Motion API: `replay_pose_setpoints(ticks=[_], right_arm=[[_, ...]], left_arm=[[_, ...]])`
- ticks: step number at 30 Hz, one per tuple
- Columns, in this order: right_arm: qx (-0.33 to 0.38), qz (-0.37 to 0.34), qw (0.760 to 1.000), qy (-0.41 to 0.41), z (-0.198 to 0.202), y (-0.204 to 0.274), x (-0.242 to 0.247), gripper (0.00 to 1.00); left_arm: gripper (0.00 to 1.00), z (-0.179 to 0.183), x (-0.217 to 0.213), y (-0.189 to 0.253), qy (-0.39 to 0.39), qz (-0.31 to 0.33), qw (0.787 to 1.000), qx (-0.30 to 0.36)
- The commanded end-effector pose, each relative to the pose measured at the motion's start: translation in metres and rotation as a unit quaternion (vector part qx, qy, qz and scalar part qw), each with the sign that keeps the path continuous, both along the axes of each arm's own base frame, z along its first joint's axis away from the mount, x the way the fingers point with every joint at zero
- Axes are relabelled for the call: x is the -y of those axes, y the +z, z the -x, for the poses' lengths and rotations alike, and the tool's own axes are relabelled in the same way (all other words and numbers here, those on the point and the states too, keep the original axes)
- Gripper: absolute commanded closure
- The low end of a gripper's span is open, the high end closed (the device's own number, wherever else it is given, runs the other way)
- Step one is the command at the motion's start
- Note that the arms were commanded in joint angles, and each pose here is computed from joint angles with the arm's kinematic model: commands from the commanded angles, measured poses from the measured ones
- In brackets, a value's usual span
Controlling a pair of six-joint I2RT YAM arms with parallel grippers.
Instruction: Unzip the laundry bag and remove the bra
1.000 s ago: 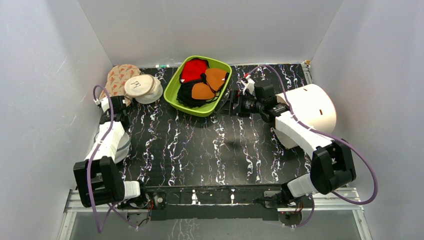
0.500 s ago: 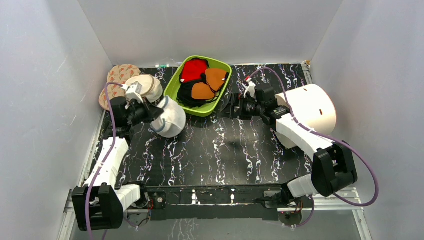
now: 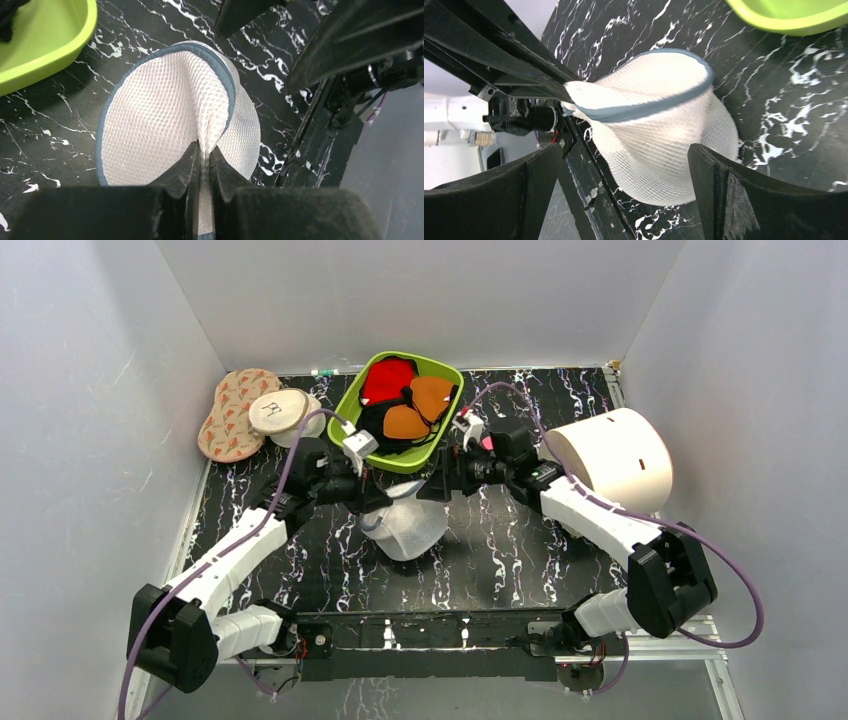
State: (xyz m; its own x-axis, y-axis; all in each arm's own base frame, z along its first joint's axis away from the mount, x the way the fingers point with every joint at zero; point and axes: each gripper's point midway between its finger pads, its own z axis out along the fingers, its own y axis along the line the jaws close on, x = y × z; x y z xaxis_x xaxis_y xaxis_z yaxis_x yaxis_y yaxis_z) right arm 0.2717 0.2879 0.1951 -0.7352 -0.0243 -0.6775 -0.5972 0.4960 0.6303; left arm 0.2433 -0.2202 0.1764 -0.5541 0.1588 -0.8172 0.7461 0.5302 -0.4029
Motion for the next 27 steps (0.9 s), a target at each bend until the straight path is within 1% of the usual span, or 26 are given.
replay_pose_setpoints(ticks=[1, 3, 5, 8, 11, 12, 14, 18, 19, 21, 23, 27], right_arm=[[0.032, -0.003, 0.999, 0.008, -0.004, 0.007, -0.014, 0.03], [0.032, -0.01, 0.999, 0.01, -0.003, 0.007, -0.015, 0.1], [0.038, -0.025, 0.999, 0.029, 0.004, 0.01, -0.019, 0.15], [0.058, -0.048, 0.995, 0.069, 0.019, 0.016, -0.03, 0.25], [0.062, -0.05, 0.993, 0.087, 0.028, 0.015, -0.038, 0.31], [0.06, -0.044, 0.994, 0.077, 0.026, 0.012, -0.038, 0.31], [0.05, -0.021, 0.998, 0.039, 0.017, 0.001, -0.033, 0.31], [0.015, 0.03, 0.999, -0.033, 0.004, -0.03, -0.017, 0.33], [0.006, 0.036, 0.998, -0.043, 0.004, -0.039, -0.014, 0.34], [-0.003, 0.032, 0.998, -0.052, 0.006, -0.047, -0.012, 0.35], [-0.008, 0.02, 0.998, -0.059, 0.005, -0.048, -0.014, 0.36], [-0.015, 0.017, 0.997, -0.07, -0.002, -0.051, -0.017, 0.36]], left_arm=[[1.0, 0.0, -0.001, -0.006, -0.003, -0.06, 0.998, 0.021], [1.0, 0.001, 0.002, -0.003, -0.005, -0.052, 0.998, 0.022], [1.0, 0.006, 0.009, 0.0, -0.025, -0.03, 0.999, 0.015], [1.0, 0.017, 0.021, 0.002, -0.064, 0.001, 0.998, -0.009], [1.0, 0.021, 0.026, -0.001, -0.086, 0.007, 0.996, -0.033], [0.97, 0.021, 0.027, -0.002, -0.087, 0.007, 0.995, -0.037], [0.86, 0.021, 0.025, -0.004, -0.084, 0.002, 0.996, -0.038], [0.69, 0.021, 0.021, -0.003, -0.076, -0.005, 0.997, -0.019], [0.66, 0.021, 0.021, -0.003, -0.074, -0.007, 0.997, -0.015], [0.64, 0.025, 0.022, -0.005, -0.078, -0.013, 0.997, -0.01], [0.6, 0.029, 0.025, -0.009, -0.084, -0.024, 0.996, -0.009], [0.48, 0.033, 0.027, -0.024, -0.088, -0.064, 0.994, -0.014]])
